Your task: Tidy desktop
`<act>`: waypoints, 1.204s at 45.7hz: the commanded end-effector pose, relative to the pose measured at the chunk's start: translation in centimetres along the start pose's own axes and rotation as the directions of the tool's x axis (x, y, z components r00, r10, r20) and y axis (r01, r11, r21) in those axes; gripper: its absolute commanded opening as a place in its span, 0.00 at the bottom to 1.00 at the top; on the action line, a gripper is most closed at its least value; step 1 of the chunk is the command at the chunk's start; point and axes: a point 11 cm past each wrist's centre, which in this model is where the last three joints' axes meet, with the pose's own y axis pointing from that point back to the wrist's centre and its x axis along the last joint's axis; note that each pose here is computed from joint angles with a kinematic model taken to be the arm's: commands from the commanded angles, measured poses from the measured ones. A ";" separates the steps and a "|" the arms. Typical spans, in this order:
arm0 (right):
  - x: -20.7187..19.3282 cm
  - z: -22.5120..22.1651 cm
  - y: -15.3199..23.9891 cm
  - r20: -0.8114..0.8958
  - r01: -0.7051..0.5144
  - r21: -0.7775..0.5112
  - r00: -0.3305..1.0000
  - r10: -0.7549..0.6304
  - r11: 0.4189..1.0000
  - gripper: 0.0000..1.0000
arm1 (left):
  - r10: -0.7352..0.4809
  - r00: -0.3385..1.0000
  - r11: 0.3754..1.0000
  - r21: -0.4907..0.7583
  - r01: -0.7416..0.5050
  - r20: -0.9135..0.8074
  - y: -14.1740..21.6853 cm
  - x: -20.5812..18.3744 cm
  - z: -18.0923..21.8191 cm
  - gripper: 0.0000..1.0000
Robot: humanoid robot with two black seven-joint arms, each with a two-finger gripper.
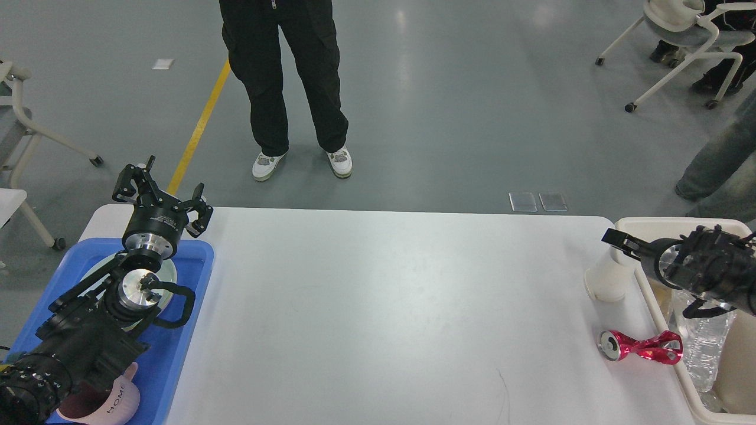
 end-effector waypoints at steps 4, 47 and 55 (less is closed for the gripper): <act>-0.4 -1.1 -0.2 0.022 0.004 0.025 1.000 -0.004 1.000 1.00 | 0.000 1.000 1.000 0.000 0.000 0.000 0.0 0.0 0.0 0.96; -0.2 -1.1 -0.2 0.080 -0.010 0.002 0.997 0.010 1.000 0.00 | 0.000 1.000 1.000 0.000 0.000 0.000 0.0 0.0 0.0 0.96; -0.1 -1.0 -0.1 0.080 -0.013 0.001 0.997 0.013 1.000 0.00 | 0.000 1.000 1.000 0.000 0.000 0.000 0.0 0.0 0.0 0.96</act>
